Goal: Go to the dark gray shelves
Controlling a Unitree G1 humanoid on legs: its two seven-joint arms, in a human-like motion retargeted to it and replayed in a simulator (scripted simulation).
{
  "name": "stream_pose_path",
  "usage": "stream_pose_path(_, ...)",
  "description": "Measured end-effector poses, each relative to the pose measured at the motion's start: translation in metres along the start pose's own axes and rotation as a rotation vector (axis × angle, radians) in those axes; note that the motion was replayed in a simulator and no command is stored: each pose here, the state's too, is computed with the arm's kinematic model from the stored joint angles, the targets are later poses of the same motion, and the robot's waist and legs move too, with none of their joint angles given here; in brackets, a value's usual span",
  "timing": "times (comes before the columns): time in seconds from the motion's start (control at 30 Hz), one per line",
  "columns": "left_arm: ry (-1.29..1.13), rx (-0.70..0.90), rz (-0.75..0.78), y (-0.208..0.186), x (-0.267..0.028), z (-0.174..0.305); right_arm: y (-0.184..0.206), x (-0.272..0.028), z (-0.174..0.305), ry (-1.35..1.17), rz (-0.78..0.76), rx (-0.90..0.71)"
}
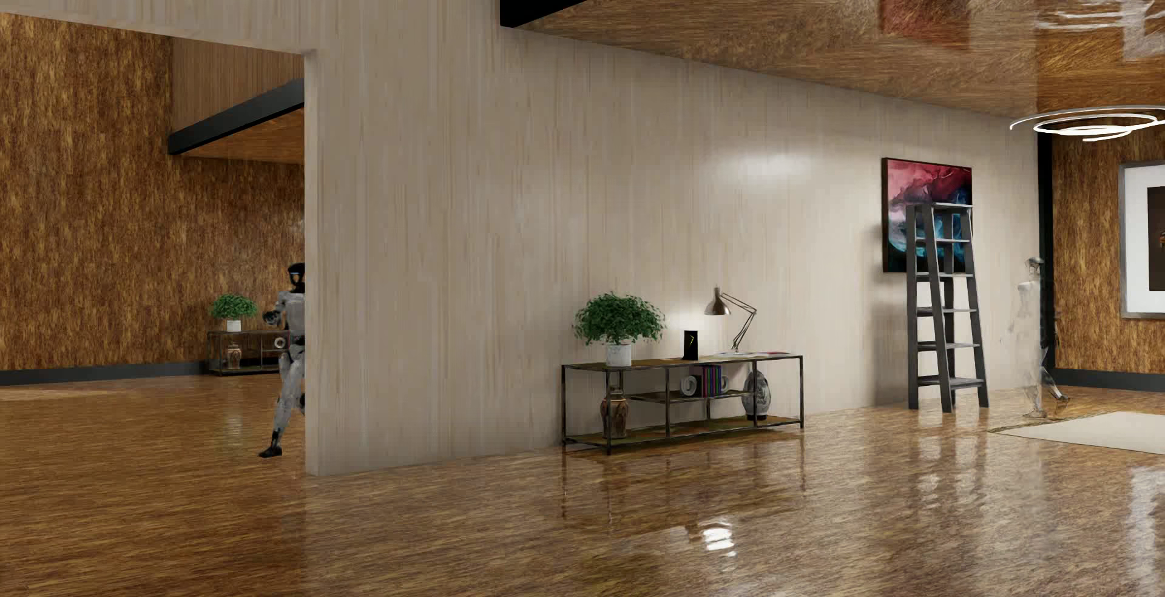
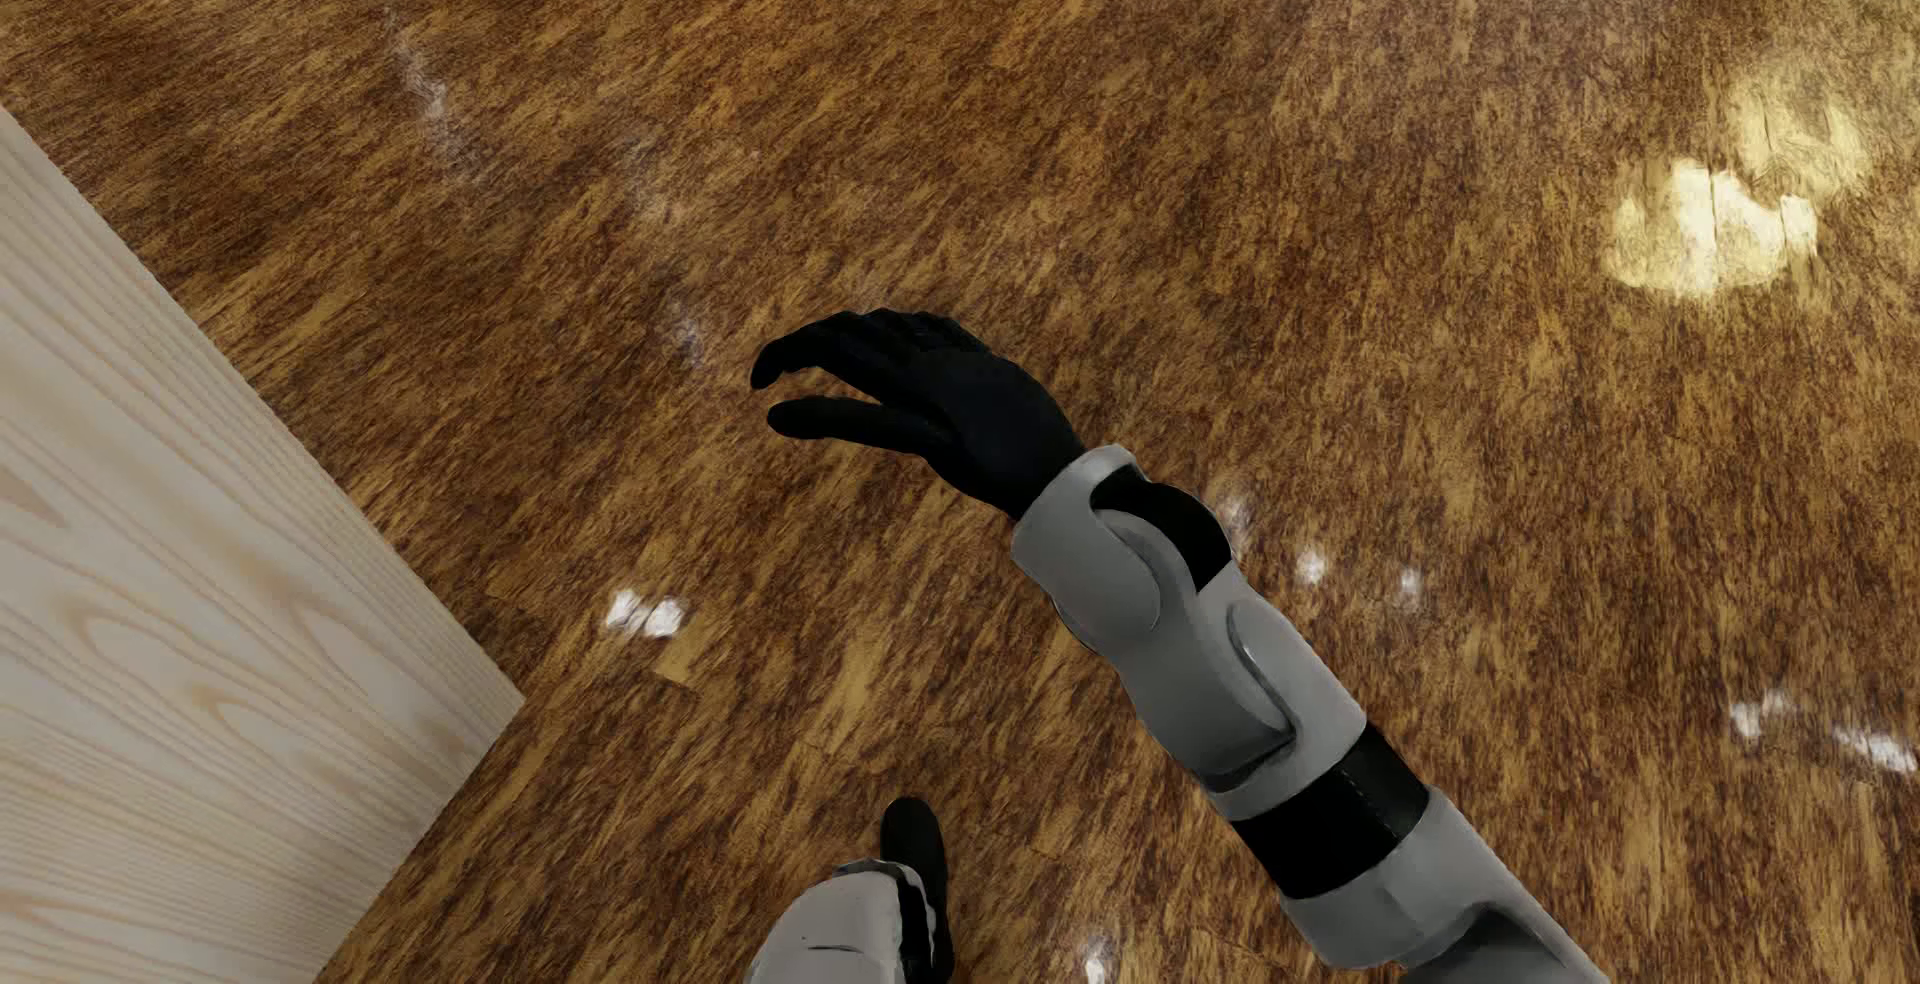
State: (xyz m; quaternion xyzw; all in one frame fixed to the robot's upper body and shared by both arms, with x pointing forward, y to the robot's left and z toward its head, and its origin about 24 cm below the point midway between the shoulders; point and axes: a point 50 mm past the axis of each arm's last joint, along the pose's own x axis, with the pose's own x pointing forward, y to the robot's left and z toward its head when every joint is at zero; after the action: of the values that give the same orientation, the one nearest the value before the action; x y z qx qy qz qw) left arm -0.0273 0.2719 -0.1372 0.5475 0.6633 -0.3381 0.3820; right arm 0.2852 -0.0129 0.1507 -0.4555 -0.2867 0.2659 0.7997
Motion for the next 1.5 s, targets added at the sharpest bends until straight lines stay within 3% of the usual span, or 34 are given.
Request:
stream_pose_path(0.03,0.008,0.188,0.046,0.009,-0.001,0.007,0.005,-0.012,-0.011,0.062,-0.017,0.041)
stream_pose_path(0.07,-0.009,0.185,0.114,0.023,-0.003,0.016,0.019,-0.028,-0.028,0.175,-0.006,0.082)
stream_pose_path(0.1,-0.059,0.024,0.168,0.037,-0.007,0.027,0.039,-0.049,-0.049,0.325,0.036,0.085)
stream_pose_path(0.17,-0.206,-0.405,0.177,0.062,-0.017,0.052,0.095,-0.105,-0.091,0.653,0.296,-0.080)
stream_pose_path(0.2,-0.265,-0.488,0.245,0.083,-0.026,0.064,0.124,-0.141,-0.109,0.834,0.436,-0.110)
stream_pose_path(0.23,-0.306,-0.459,0.357,0.108,-0.038,0.075,0.153,-0.186,-0.121,1.046,0.556,-0.020)
stream_pose_path(0.3,-0.374,-0.207,0.618,0.162,-0.071,0.101,0.197,-0.303,-0.117,1.614,0.675,0.297)
stream_pose_path(0.37,-0.469,0.040,0.896,0.215,-0.124,0.126,0.214,-0.391,-0.079,1.847,0.883,0.377)
stream_pose_path(0.4,-0.529,0.079,1.027,0.238,-0.154,0.134,0.217,-0.417,-0.060,1.823,0.972,0.350)
stream_pose_path(0.47,-0.655,0.029,1.231,0.266,-0.206,0.138,0.220,-0.457,-0.018,1.877,0.966,0.423)
stream_pose_path(0.53,-0.767,-0.084,1.337,0.276,-0.234,0.129,0.222,-0.484,0.023,1.942,0.991,0.554)
stream_pose_path(0.63,-0.794,-0.298,1.287,0.265,-0.213,0.105,0.220,-0.492,0.030,1.903,1.143,0.566)
stream_pose_path(0.67,-0.766,-0.340,1.204,0.255,-0.193,0.103,0.220,-0.488,0.026,1.916,1.111,0.557)
stream_pose_path(0.77,-0.522,-0.338,0.825,0.209,-0.111,0.103,0.229,-0.457,0.012,1.963,0.817,0.621)
stream_pose_path(0.83,-0.290,-0.172,0.581,0.167,-0.063,0.095,0.234,-0.418,-0.017,1.888,0.684,0.628)
stream_pose_path(0.9,-0.186,0.003,0.450,0.124,-0.035,0.084,0.226,-0.369,-0.062,1.728,0.621,0.518)
stream_pose_path(0.97,-0.192,-0.161,0.370,0.084,-0.021,0.065,0.206,-0.313,-0.106,1.562,0.517,0.405)
stream_pose_path(1.07,-0.164,-0.664,0.183,0.020,-0.011,0.037,0.157,-0.219,-0.152,1.296,0.349,0.245)
stream_pose_path(1.1,-0.131,-0.753,0.142,0.005,-0.010,0.031,0.138,-0.192,-0.161,1.223,0.292,0.192)
stream_pose_path(1.13,-0.100,-0.761,0.116,-0.006,-0.009,0.026,0.121,-0.170,-0.165,1.162,0.232,0.154)
stream_pose_path(1.2,-0.048,-0.610,0.104,-0.012,-0.005,0.017,0.095,-0.141,-0.166,1.070,0.114,0.144)
stream_pose_path(1.27,0.028,-0.409,0.168,0.002,-0.001,0.003,0.084,-0.136,-0.164,1.029,0.036,0.122)
stream_pose_path(1.3,0.059,-0.430,0.229,0.017,-0.001,0.000,0.087,-0.139,-0.161,1.004,0.047,0.122)
stream_pose_path(1.37,0.090,-0.750,0.347,0.049,-0.008,-0.009,0.108,-0.160,-0.155,1.038,0.114,0.114)
stream_pose_path(1.43,0.005,-1.059,0.418,0.089,-0.018,-0.004,0.141,-0.204,-0.150,1.169,0.282,0.155)
stream_pose_path(1.5,-0.121,-1.022,0.496,0.137,-0.031,0.012,0.177,-0.265,-0.137,1.350,0.494,0.244)
